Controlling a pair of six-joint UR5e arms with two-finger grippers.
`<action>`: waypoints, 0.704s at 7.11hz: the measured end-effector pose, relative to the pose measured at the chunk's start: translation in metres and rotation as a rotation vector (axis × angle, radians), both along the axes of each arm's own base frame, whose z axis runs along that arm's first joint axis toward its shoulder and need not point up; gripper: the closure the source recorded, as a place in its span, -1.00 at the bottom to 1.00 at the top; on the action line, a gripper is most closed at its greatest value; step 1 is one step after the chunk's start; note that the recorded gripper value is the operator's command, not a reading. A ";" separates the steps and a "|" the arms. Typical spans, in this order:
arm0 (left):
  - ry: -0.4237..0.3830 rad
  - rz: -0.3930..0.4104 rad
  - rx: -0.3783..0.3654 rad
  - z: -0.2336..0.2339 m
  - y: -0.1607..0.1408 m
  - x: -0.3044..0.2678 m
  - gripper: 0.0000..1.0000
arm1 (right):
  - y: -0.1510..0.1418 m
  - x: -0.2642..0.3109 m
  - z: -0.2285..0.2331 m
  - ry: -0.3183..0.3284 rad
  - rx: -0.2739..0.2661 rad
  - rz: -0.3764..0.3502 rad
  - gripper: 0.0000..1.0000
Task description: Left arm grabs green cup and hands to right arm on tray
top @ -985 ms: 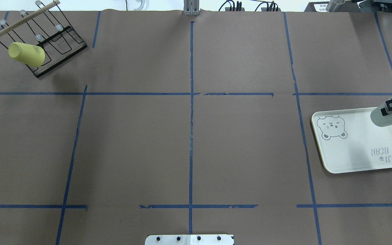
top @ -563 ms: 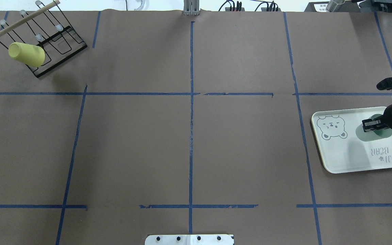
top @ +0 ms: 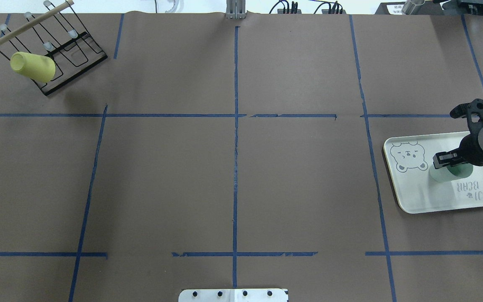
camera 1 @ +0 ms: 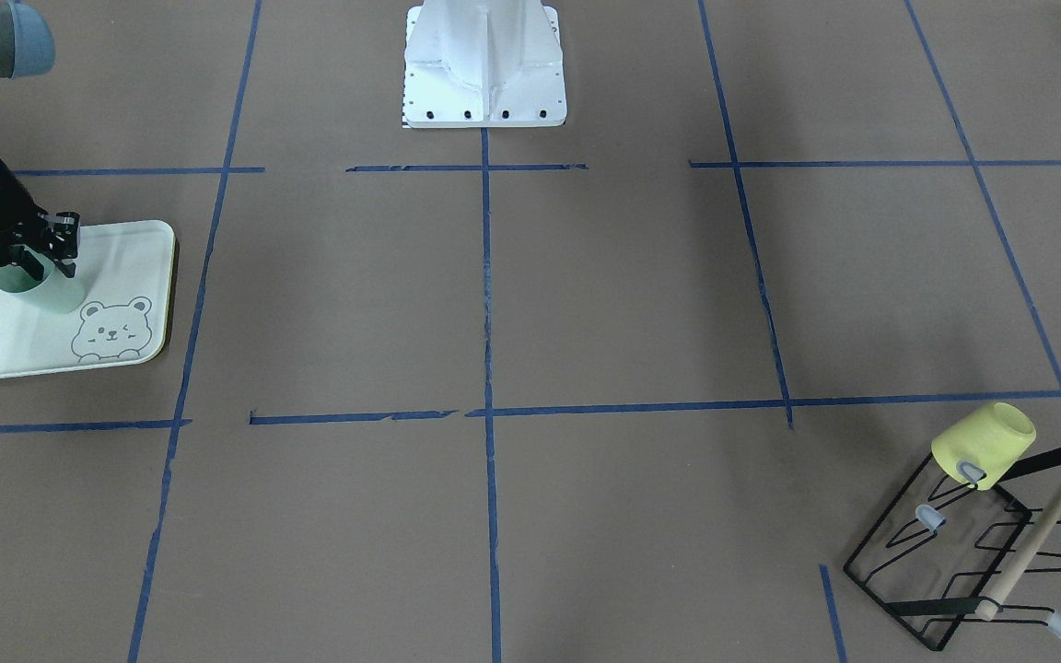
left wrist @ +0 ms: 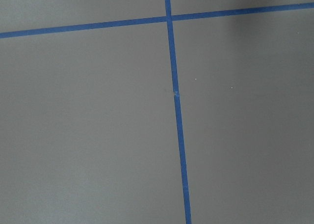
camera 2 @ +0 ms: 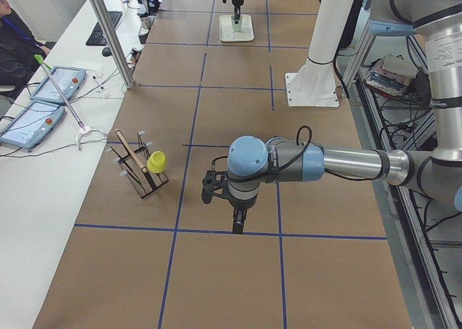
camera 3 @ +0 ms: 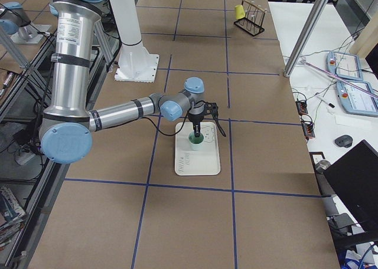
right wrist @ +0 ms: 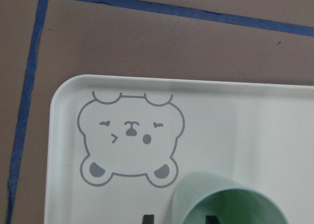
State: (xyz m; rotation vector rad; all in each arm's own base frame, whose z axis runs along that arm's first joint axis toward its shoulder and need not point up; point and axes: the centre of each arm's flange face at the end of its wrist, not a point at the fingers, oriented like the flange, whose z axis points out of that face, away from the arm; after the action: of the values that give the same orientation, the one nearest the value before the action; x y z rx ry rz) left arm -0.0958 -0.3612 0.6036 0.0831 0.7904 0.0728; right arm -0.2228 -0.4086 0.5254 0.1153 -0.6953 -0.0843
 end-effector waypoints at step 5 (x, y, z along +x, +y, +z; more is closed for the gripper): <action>-0.002 0.000 0.013 -0.001 -0.002 0.000 -1.00 | -0.015 0.103 -0.027 0.025 0.024 -0.092 -1.00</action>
State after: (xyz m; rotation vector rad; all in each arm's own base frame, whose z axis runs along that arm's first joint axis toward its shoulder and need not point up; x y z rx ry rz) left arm -0.0960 -0.3628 0.6023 0.0954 0.7877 0.0785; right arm -0.1198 -0.4237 0.4984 0.1052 -0.6746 -0.1825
